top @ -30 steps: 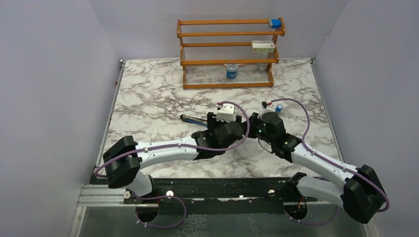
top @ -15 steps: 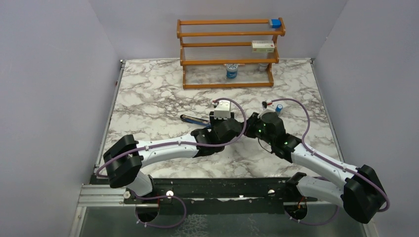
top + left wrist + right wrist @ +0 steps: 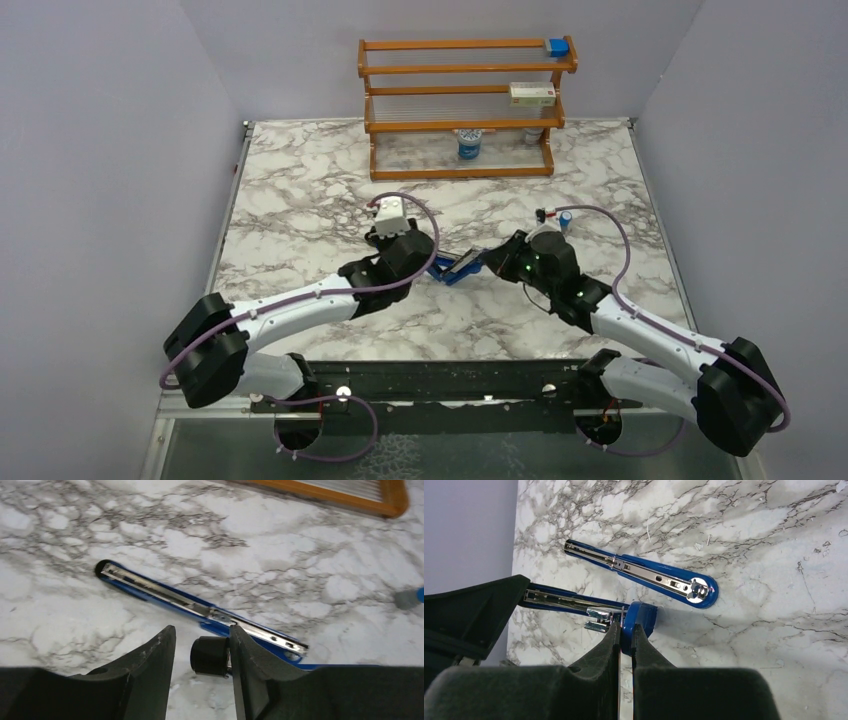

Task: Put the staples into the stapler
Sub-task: Open the stapler.

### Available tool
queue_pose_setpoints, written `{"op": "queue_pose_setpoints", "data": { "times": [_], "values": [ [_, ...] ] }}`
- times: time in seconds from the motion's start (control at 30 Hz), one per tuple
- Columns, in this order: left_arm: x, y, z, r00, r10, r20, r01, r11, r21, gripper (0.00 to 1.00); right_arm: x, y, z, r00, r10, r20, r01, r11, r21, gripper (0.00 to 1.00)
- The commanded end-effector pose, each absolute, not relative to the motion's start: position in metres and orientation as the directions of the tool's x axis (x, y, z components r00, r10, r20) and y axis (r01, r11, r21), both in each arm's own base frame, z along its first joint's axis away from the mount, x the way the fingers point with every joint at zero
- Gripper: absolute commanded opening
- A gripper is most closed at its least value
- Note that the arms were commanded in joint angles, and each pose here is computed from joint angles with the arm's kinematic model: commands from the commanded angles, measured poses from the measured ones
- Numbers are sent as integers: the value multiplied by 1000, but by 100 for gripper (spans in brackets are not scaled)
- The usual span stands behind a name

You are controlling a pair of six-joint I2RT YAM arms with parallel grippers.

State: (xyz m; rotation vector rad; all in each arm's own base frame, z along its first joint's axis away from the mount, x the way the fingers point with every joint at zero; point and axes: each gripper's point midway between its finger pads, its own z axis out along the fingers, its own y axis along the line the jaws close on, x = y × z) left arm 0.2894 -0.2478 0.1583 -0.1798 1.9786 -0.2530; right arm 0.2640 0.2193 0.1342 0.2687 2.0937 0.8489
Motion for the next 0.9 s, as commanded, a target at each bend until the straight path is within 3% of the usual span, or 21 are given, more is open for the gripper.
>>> {"op": "queue_pose_setpoints", "data": {
  "times": [0.0, 0.23, 0.53, 0.87],
  "values": [
    [278, -176, 108, -462, -208, -862, -175, 974, -142, 51, 261, 215, 131, -608, 499, -617, -88, 730, 677, 1],
    [268, -159, 74, -486, -287, -826, -240, 952, -190, 68, 257, 215, 123, -623, 502, -600, -76, 725, 685, 1],
    [262, -149, 47, -510, -292, -809, -276, 946, -167, 70, 254, 214, 114, -633, 508, -584, -55, 723, 689, 1],
    [250, -136, 23, -524, -293, -800, -304, 942, -146, 71, 239, 202, 69, -654, 586, -478, 88, 687, 722, 1]
  ]
}}
